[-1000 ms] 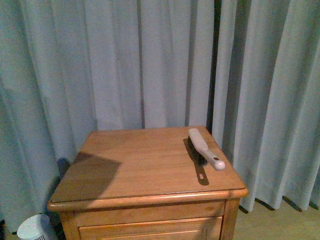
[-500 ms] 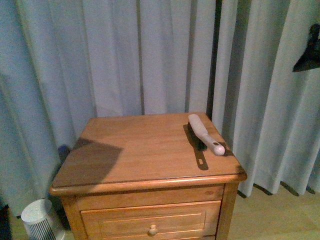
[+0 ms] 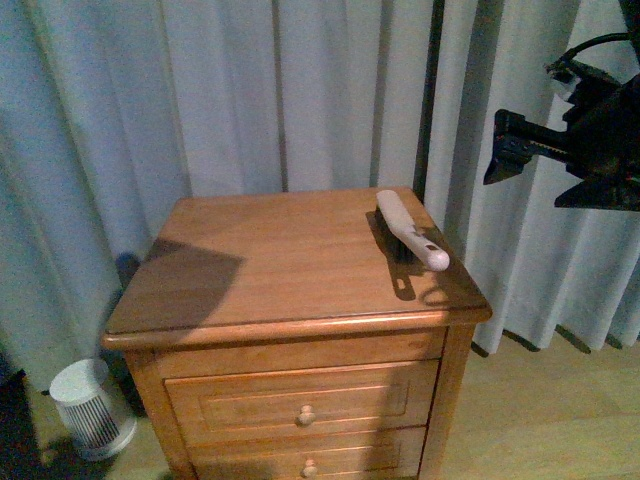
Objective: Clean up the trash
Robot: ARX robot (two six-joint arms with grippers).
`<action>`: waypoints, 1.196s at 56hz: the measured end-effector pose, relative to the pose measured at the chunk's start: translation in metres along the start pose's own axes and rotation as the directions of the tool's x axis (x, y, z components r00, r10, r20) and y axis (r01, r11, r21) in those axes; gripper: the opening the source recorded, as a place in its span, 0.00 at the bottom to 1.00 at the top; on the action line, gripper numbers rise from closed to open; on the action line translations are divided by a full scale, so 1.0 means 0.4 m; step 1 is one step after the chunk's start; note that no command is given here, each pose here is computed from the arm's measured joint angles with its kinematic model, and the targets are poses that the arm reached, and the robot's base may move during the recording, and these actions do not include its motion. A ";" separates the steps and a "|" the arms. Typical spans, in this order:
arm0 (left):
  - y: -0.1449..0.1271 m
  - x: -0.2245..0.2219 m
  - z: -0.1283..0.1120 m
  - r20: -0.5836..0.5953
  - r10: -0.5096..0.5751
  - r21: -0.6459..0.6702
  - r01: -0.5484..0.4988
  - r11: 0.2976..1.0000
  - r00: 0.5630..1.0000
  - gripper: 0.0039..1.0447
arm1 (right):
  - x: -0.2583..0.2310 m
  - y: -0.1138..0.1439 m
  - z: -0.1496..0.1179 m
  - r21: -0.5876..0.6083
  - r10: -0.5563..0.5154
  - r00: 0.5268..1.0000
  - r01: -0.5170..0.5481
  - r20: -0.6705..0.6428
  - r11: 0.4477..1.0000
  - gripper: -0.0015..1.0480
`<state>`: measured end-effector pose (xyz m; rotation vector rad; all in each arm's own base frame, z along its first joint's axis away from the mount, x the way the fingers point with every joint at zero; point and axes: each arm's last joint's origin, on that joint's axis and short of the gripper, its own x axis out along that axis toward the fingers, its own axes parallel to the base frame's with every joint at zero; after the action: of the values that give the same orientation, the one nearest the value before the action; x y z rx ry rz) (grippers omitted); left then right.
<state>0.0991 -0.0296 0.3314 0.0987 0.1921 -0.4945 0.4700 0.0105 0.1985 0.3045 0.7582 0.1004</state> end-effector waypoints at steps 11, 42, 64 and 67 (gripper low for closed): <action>0.000 0.000 0.000 0.000 0.000 0.000 0.000 1.000 1.000 0.25 | 0.053 0.048 -0.001 -0.008 0.044 0.999 -0.044 -0.026 0.999 0.93; 0.000 0.000 0.000 0.000 0.000 0.000 0.000 1.000 1.000 0.25 | 0.179 0.084 -0.028 0.017 0.073 0.993 -0.072 -0.092 0.997 0.93; 0.000 0.000 0.000 0.000 0.000 0.000 0.000 1.000 1.000 0.25 | 0.260 0.132 -0.057 -0.042 -0.031 0.994 0.026 -0.106 0.999 0.93; 0.000 0.000 0.000 0.000 0.000 0.000 0.000 1.000 1.000 0.25 | 0.267 0.137 -0.062 -0.053 -0.051 0.993 0.046 -0.105 0.998 0.93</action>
<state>0.0991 -0.0296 0.3314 0.0987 0.1917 -0.4945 0.5314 0.0898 0.1276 0.2340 0.8670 0.0899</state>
